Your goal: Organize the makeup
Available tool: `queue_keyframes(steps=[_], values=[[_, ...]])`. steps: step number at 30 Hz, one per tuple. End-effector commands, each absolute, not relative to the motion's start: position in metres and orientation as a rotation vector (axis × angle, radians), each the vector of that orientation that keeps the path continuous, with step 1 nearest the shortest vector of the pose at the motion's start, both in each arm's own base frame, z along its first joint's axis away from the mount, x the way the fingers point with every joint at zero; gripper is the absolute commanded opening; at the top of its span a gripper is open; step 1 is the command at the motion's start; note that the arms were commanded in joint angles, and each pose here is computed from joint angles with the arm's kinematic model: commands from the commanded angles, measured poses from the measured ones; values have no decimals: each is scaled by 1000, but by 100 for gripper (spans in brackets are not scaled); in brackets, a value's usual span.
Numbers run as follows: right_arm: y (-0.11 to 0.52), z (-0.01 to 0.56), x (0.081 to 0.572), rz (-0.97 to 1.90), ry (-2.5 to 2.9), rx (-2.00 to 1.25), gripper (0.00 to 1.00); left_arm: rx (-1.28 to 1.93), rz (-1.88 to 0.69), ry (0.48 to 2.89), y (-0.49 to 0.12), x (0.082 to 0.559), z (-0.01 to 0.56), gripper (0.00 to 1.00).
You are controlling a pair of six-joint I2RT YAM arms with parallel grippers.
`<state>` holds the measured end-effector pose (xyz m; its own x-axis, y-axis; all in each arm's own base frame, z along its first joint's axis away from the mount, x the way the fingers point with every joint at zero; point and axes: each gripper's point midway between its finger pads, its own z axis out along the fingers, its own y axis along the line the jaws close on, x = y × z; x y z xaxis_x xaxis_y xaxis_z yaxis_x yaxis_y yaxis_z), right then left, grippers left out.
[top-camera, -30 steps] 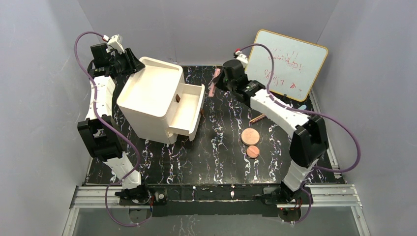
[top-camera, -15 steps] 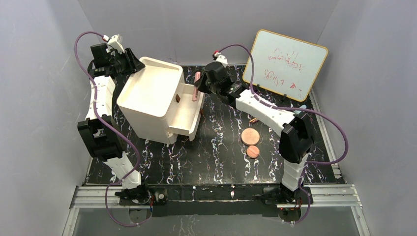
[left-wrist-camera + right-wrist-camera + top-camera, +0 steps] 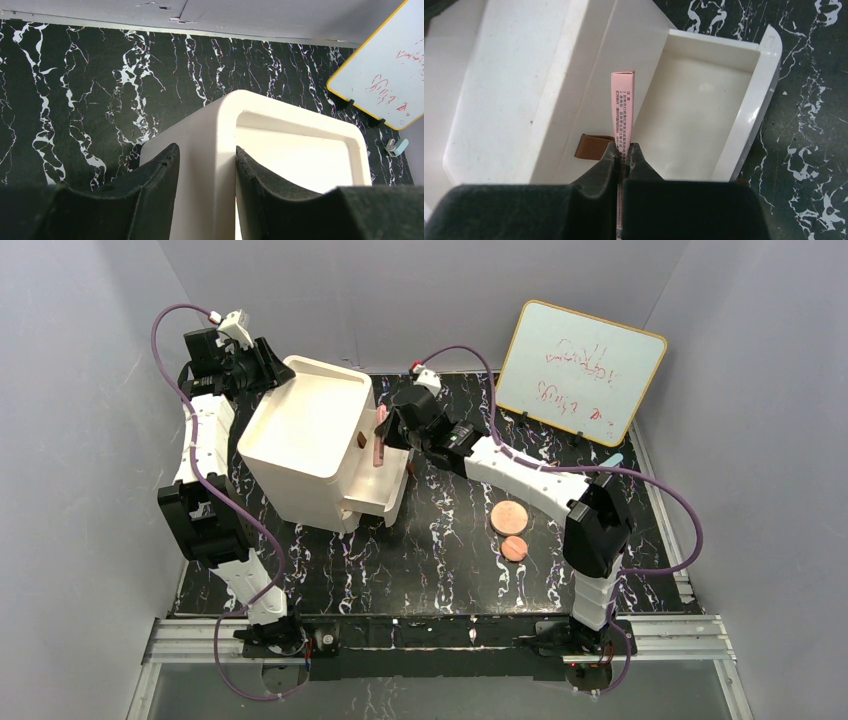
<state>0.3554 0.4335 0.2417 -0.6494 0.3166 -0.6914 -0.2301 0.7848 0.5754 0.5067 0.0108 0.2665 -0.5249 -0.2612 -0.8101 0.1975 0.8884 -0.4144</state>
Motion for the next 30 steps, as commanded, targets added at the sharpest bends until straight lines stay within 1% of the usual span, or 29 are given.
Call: queue_keyframes(steps=[1, 6, 11, 12, 15, 17, 18, 19, 20, 21, 24, 26, 30], values=[[428, 238, 347, 805, 2130, 101, 1, -45, -623, 2117, -2, 500, 247, 41], [427, 218, 342, 795, 2182, 113, 1, -44, -625, 2115, -2, 500, 248, 41], [427, 212, 340, 795, 2195, 118, 1, -44, -624, 2115, -2, 500, 248, 41], [428, 213, 341, 795, 2192, 115, 3, -43, -624, 2114, -2, 500, 248, 41], [431, 217, 342, 807, 2184, 95, 24, -43, -621, 2113, -2, 500, 249, 41], [433, 221, 343, 812, 2176, 82, 43, -44, -622, 2115, -2, 500, 248, 41], [434, 223, 344, 811, 2171, 75, 50, -45, -620, 2114, -1, 500, 248, 41], [434, 226, 345, 809, 2163, 70, 55, -46, -620, 2115, -1, 500, 248, 41], [434, 230, 346, 806, 2152, 63, 57, -44, -620, 2114, -2, 500, 248, 41], [433, 235, 348, 797, 2140, 60, 61, -46, -618, 2115, -1, 500, 248, 41], [421, 259, 359, 745, 2070, 58, 63, -43, -618, 2116, -2, 500, 248, 41], [399, 279, 371, 704, 2012, 102, 65, -43, -614, 2115, -1, 499, 248, 42], [340, 316, 388, 698, 1908, 212, 66, -41, -615, 2117, -2, 499, 248, 42]])
